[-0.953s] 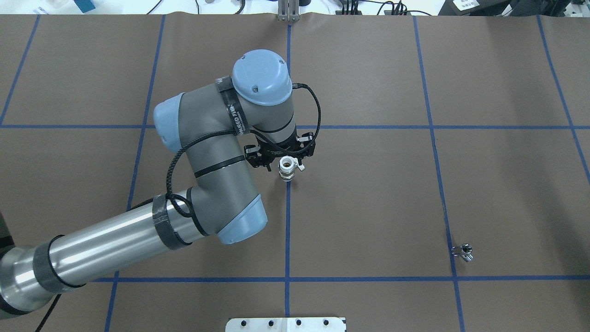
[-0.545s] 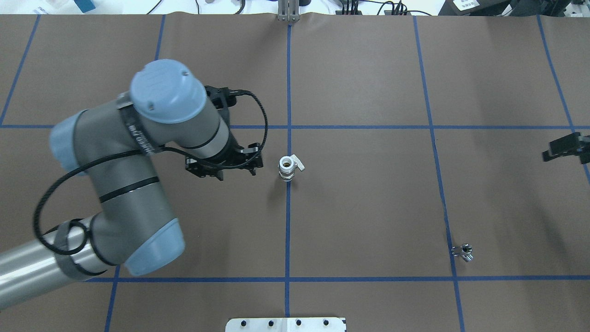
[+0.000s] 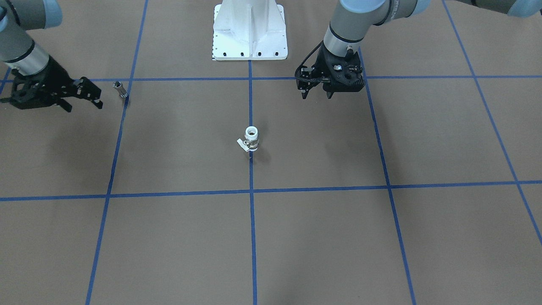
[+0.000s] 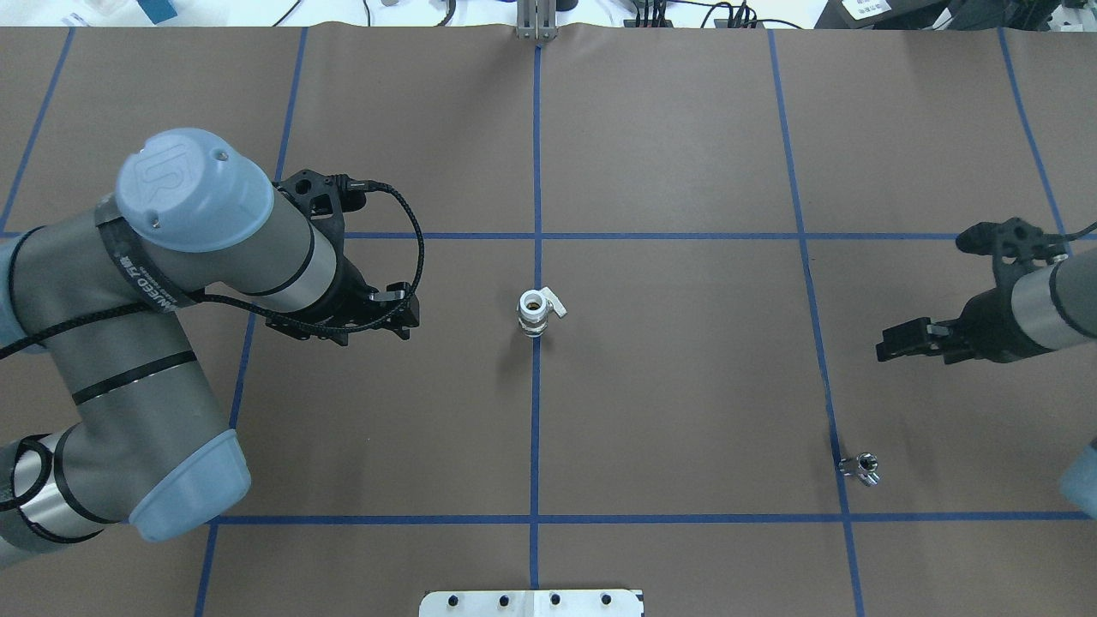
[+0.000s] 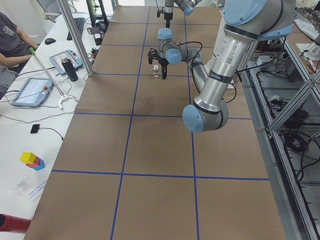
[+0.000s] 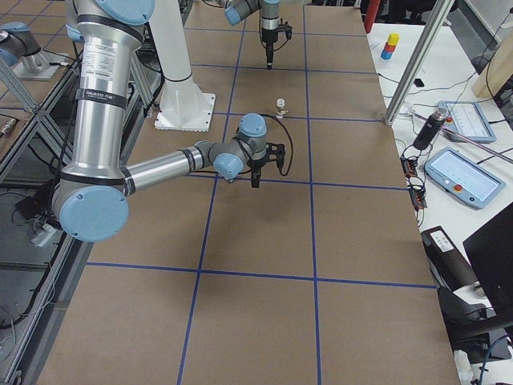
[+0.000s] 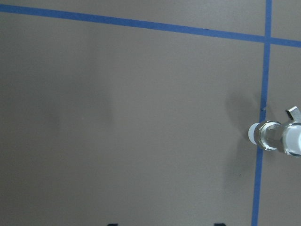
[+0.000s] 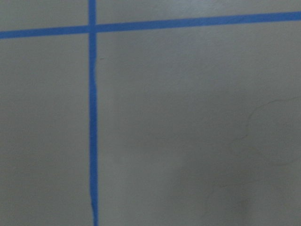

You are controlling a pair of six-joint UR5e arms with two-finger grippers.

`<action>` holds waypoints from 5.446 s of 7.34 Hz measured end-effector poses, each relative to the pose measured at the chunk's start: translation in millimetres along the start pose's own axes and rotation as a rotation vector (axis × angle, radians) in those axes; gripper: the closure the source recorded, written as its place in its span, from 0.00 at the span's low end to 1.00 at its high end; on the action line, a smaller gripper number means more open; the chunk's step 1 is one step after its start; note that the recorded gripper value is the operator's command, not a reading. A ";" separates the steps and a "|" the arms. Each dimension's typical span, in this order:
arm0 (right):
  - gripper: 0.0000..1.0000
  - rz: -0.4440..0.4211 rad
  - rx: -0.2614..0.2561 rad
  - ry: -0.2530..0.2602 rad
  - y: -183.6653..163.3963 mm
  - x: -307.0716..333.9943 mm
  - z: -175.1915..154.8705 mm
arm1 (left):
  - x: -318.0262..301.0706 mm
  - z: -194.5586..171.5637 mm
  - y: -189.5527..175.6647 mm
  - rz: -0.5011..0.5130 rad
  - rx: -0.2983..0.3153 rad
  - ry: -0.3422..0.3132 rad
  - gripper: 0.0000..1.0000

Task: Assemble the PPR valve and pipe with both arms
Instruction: 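Lower the right gripper over the small silver fitting, then close the right gripper on the silver fitting and lift it, then carry the silver fitting with the right gripper above the white valve, then lower and press the silver fitting into the valve's top opening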

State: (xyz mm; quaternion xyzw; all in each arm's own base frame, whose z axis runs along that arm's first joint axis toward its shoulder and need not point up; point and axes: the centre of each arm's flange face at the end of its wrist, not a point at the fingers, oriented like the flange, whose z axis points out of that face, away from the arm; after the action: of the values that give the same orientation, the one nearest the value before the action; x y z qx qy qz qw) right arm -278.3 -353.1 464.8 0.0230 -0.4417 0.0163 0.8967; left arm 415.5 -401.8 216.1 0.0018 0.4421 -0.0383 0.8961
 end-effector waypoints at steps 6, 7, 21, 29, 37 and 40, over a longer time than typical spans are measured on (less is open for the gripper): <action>0.14 -0.081 -0.018 0.046 85.6 -34.1 15.5 | -9.6 4.4 -0.4 -0.008 -0.003 -0.014 0.25; 0.16 -0.085 -0.025 0.053 87.0 -32.2 20.0 | -9.8 4.3 -0.3 -0.008 -0.003 -0.014 0.25; 1.00 -0.089 -0.053 0.080 90.2 -25.5 39.1 | -9.8 0.2 1.3 -0.011 0.003 -0.008 0.24; 1.00 0.007 -0.042 0.077 -11.9 -230.7 -9.5 | -71.1 -9.0 10.6 0.033 0.004 -0.047 0.24; 1.00 0.102 -0.027 0.099 -90.8 -428.8 -19.0 | -111.5 -8.9 2.0 0.096 0.008 -0.089 0.23; 1.00 0.116 -0.029 0.115 -104.8 -444.3 -11.0 | -112.0 -8.4 1.8 0.096 0.008 -0.090 0.01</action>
State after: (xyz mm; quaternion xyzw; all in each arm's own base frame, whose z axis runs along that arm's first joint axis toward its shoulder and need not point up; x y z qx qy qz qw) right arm -535.2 -461.0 103.0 -0.0167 -0.3904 0.0629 0.9183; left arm 341.0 -392.3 299.7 0.0247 0.4005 0.0028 0.9159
